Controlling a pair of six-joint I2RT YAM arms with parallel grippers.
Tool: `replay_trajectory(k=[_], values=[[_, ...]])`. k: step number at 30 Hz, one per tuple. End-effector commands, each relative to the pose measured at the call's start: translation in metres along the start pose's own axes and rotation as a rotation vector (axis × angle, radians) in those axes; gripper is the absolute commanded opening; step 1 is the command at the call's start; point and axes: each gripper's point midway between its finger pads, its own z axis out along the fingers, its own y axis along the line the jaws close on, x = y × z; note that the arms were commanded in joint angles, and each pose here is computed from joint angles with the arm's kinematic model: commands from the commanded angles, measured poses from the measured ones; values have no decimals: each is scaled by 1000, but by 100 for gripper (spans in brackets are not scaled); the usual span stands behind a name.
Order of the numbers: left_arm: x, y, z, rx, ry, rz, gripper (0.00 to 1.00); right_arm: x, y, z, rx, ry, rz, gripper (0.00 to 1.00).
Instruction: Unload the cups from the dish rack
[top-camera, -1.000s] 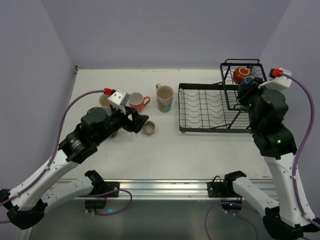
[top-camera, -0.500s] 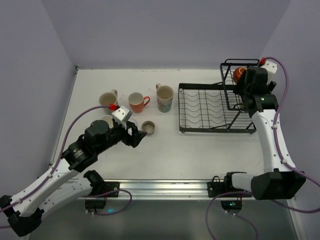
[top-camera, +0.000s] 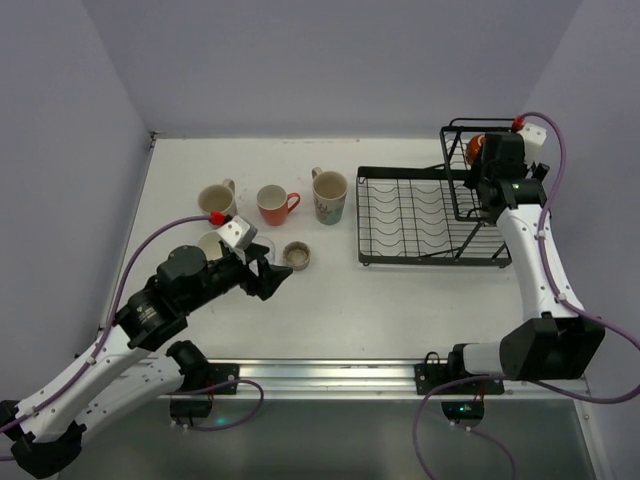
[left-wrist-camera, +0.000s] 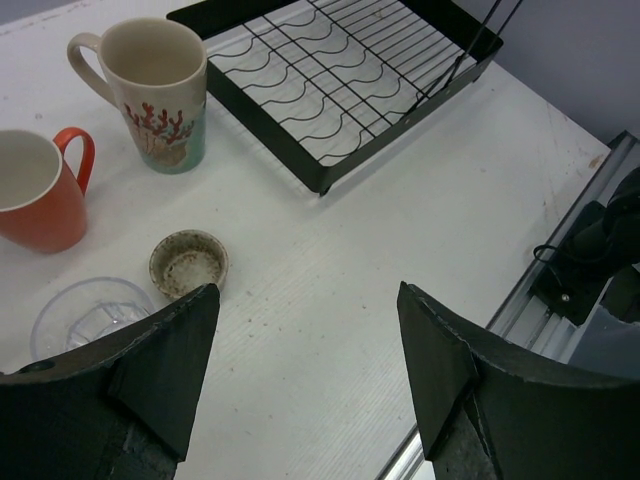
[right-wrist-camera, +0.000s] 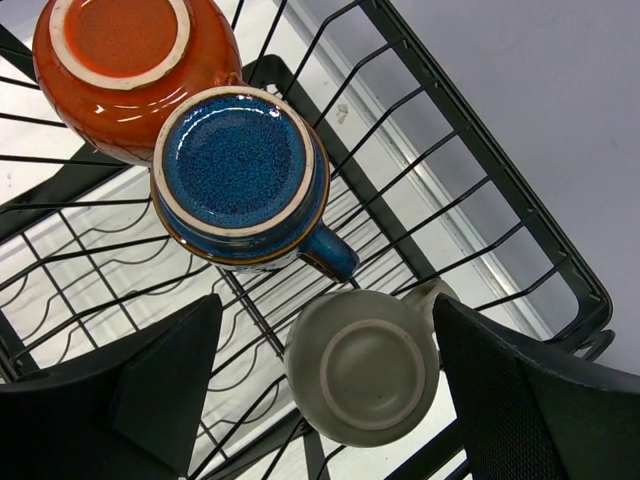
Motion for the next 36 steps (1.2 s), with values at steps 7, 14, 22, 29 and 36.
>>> replay_trajectory(k=[7, 14, 22, 29, 36], values=[[-5, -4, 0, 28, -23, 27, 76, 13, -23, -8, 104, 78, -20, 95], [-3, -1, 2, 17, -16, 26, 76, -9, -14, -33, -39, -25, 73, 86], [-6, -1, 0, 16, -27, 27, 76, -3, -15, -43, -88, -39, 80, 87], [-7, -1, -2, 14, -33, 27, 76, 15, -24, -25, -24, 19, 57, 88], [-9, -1, -4, 9, -42, 28, 76, 28, -26, -11, 28, 92, 3, 79]])
